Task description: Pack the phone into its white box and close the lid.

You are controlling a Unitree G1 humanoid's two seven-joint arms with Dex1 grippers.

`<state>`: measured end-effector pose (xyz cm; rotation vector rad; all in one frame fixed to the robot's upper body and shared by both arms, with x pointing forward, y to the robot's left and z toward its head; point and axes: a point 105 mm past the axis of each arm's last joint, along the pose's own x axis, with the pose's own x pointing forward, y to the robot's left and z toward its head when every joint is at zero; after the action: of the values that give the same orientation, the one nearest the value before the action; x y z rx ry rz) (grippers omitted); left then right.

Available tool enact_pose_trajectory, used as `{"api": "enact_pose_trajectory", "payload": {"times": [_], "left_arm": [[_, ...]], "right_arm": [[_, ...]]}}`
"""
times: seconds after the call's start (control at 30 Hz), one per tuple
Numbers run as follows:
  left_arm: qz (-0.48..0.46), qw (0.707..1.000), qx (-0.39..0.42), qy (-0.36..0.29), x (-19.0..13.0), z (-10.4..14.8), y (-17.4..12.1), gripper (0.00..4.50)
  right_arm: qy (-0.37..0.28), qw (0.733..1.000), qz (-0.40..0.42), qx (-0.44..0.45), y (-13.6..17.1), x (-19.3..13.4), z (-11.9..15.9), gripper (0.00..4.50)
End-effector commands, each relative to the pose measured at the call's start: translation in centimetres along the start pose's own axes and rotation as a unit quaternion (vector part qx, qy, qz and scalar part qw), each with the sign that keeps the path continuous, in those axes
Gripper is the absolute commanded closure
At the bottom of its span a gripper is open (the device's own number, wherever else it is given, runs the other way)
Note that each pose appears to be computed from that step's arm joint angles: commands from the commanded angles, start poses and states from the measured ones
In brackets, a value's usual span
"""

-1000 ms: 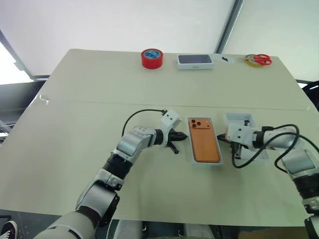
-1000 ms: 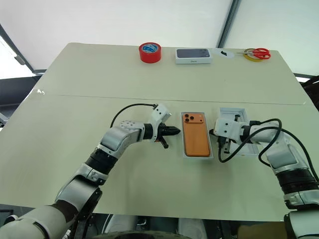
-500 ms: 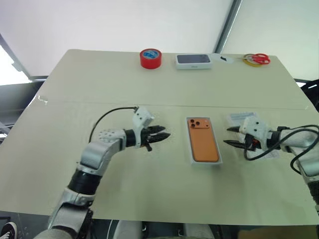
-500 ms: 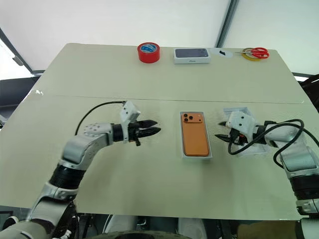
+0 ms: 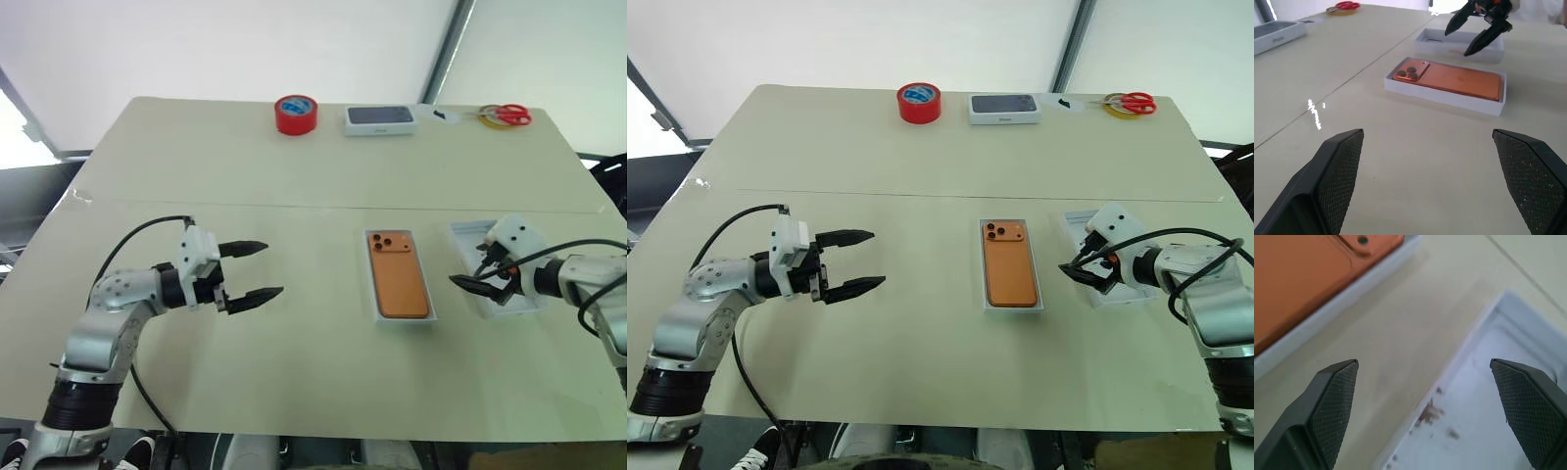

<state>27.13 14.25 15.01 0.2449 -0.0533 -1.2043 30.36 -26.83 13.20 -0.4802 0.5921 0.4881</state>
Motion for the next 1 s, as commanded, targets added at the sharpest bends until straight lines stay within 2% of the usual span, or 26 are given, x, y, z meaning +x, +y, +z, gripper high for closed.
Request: {"api": "enact_pose_trajectory", "payload": {"times": [0.03,0.2,0.33,0.6,0.73,0.83,0.97,1.0], "left_arm": [[-0.005,0.999,0.039,-0.020,-0.5,1.1,-0.1,0.09],[-0.019,0.998,0.047,-0.026,-0.5,1.0,-0.6,0.09],[-0.015,0.998,0.049,-0.030,-0.3,1.1,-0.7,0.09],[-0.005,0.998,0.047,-0.036,0.0,1.2,-1.4,0.09],[-0.001,0.998,0.045,-0.036,0.2,1.2,-2.0,0.09],[0.002,0.999,0.044,-0.033,0.2,1.2,-2.4,0.00],[0.008,0.999,0.039,-0.031,0.2,1.2,-2.4,0.00],[0.010,0.999,0.040,-0.030,0.2,1.1,-2.3,0.00]], "right_arm": [[-0.003,1.000,-0.017,0.026,0.1,-1.0,1.6,0.00],[0.047,0.991,0.009,0.123,1.6,-1.2,1.1,0.00],[0.076,0.985,0.011,0.155,2.0,-1.0,1.5,0.00],[0.097,0.985,-0.005,0.144,1.6,0.3,2.1,0.00],[0.116,0.984,-0.011,0.138,1.6,1.1,1.1,0.00],[0.126,0.982,-0.016,0.141,1.5,1.4,0.5,0.85],[0.127,0.981,-0.026,0.143,1.5,1.7,0.7,2.83],[0.127,0.981,-0.027,0.142,1.5,1.8,0.7,3.45]]}}
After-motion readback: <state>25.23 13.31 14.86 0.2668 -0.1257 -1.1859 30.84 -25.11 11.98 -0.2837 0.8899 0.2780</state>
